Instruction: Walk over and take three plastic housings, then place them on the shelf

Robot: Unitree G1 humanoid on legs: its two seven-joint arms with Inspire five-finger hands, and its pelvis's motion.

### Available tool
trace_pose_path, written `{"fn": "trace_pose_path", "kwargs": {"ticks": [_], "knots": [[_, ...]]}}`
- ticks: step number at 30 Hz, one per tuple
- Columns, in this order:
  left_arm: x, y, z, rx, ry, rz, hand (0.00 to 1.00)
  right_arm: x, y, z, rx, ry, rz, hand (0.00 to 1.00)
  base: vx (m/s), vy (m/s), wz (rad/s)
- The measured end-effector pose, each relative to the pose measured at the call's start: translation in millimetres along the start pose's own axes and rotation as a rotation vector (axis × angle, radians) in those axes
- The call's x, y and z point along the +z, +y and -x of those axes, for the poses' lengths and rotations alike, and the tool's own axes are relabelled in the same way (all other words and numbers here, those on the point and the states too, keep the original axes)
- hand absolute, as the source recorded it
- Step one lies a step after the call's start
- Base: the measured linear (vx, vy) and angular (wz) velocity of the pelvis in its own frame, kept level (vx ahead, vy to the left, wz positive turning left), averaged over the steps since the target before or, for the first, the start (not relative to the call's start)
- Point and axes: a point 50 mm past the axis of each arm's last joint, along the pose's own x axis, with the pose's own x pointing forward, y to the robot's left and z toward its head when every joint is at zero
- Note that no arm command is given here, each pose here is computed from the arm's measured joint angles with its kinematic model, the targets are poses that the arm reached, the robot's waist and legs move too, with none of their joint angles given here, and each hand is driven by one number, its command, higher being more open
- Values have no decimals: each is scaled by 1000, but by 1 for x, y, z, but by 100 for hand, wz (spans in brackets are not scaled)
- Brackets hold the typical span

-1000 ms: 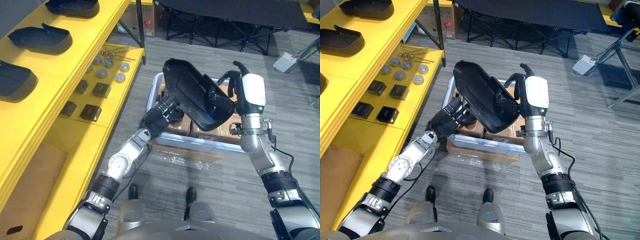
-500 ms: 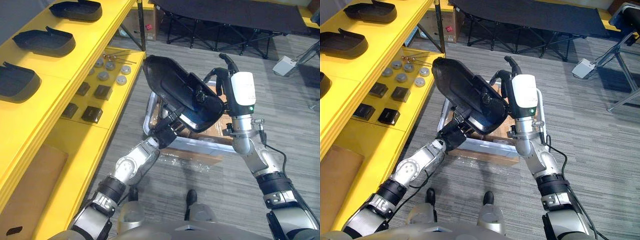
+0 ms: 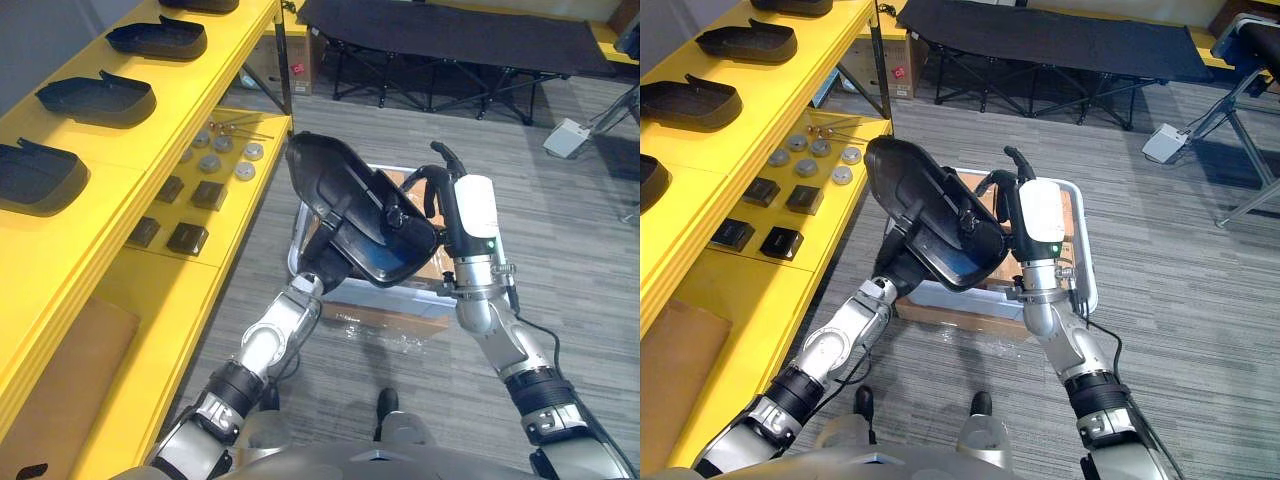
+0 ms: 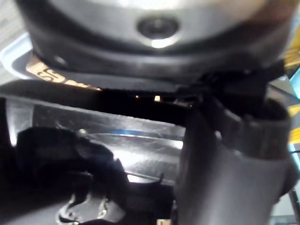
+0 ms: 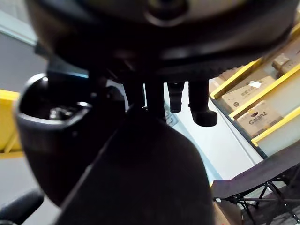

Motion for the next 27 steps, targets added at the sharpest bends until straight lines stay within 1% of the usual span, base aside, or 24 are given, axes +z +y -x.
{"fn": "trace_pose_path", "kwargs": {"ticks": [6, 9, 13, 23, 24, 27], "knots": [[3, -5, 0, -67, -33, 22, 0, -8, 11, 20, -3, 117, -57, 0, 0, 0, 0], [3, -5, 1, -70, -44, 9, 0, -3, 16, 26, -13, 121, -95, 0, 0, 0, 0], [6, -5, 1, -59, -62, -91, 0, 10, 19, 29, -38, 62, -154, 0, 0, 0, 0], [4, -8, 0, -67, -42, -263, 0, 8, 23, 47, -25, 126, -164, 0, 0, 0, 0], [4, -8, 0, -67, -42, -266, 0, 8, 23, 46, -25, 126, -163, 100, 0, 0, 0], [4, -8, 0, -67, -40, -297, 0, 9, 24, 47, -19, 125, -165, 100, 0, 0, 0]]}}
